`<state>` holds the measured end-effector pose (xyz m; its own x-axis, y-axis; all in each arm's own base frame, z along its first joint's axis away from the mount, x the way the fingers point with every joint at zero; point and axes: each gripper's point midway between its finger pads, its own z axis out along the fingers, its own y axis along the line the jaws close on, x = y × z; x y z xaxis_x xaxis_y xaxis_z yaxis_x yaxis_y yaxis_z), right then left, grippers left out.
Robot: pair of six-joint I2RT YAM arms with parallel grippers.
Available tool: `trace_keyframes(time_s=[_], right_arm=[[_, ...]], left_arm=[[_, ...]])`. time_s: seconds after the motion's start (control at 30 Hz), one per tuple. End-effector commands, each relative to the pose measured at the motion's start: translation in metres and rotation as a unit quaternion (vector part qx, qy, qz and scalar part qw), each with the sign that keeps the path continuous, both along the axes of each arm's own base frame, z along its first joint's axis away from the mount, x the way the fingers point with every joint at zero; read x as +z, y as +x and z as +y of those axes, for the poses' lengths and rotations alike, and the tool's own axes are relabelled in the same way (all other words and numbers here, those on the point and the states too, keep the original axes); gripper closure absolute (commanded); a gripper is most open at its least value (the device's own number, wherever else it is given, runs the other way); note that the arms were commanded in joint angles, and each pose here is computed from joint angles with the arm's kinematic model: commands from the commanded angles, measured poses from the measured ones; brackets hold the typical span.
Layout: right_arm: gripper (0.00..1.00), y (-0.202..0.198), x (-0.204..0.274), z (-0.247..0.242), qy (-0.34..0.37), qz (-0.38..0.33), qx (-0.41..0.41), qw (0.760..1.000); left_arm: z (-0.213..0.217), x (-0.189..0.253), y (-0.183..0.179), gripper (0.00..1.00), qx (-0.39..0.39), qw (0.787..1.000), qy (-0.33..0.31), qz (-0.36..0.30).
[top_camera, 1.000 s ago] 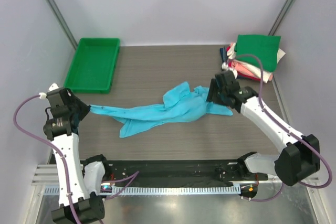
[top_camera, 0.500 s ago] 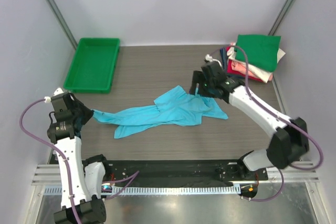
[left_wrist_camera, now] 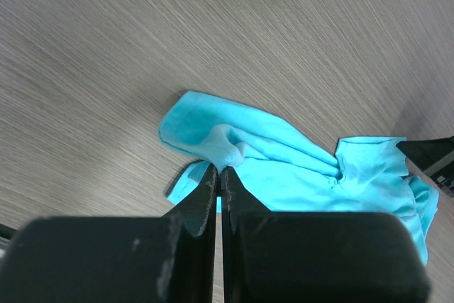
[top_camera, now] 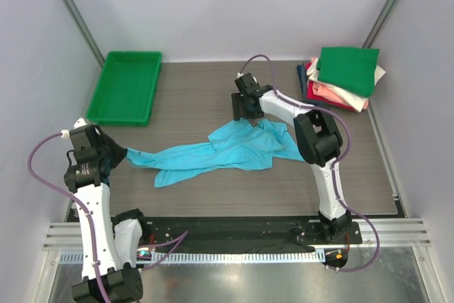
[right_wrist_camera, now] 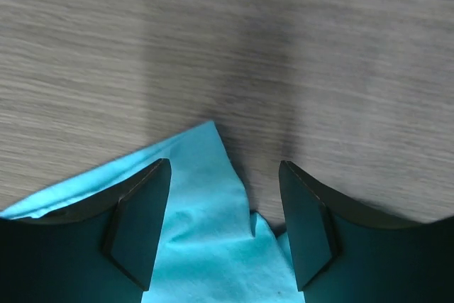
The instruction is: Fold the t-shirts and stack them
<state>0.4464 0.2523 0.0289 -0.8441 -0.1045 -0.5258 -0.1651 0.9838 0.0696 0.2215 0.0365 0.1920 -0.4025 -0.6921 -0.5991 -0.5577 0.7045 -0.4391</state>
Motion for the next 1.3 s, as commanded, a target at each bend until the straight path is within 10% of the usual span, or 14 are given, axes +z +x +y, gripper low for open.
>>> trace_keyframes(time_s=[0.0, 0.4, 0.53, 0.67, 1.0, 1.27], right_arm=[[0.32, 0.018, 0.019, 0.008, 0.000, -0.031, 0.015, 0.999], [0.50, -0.012, -0.027, 0.019, 0.007, 0.032, 0.043, 0.999], [0.95, -0.012, -0.031, 0.023, 0.013, 0.039, 0.049, 0.998], [0.99, -0.017, -0.011, 0.033, 0.045, 0.038, 0.064, 0.996], [0.99, -0.055, 0.238, 0.020, 0.163, -0.172, 0.078, 0.968], [0.99, -0.172, 0.440, -0.034, 0.267, -0.382, 0.150, 0.872]], left_arm=[[-0.001, 0.007, 0.008, 1.00, -0.011, 1.000, 0.004, -0.021], [-0.001, 0.007, 0.008, 1.00, -0.011, 1.000, 0.005, -0.024], [0.001, 0.008, 0.007, 1.00, -0.006, 1.000, 0.009, -0.025], [0.005, 0.008, 0.005, 1.00, 0.004, 1.000, 0.013, -0.018], [0.000, 0.075, 0.016, 1.00, 0.001, 0.996, 0.006, -0.091], [-0.006, 0.199, 0.016, 1.00, -0.037, 0.975, 0.063, -0.210]])
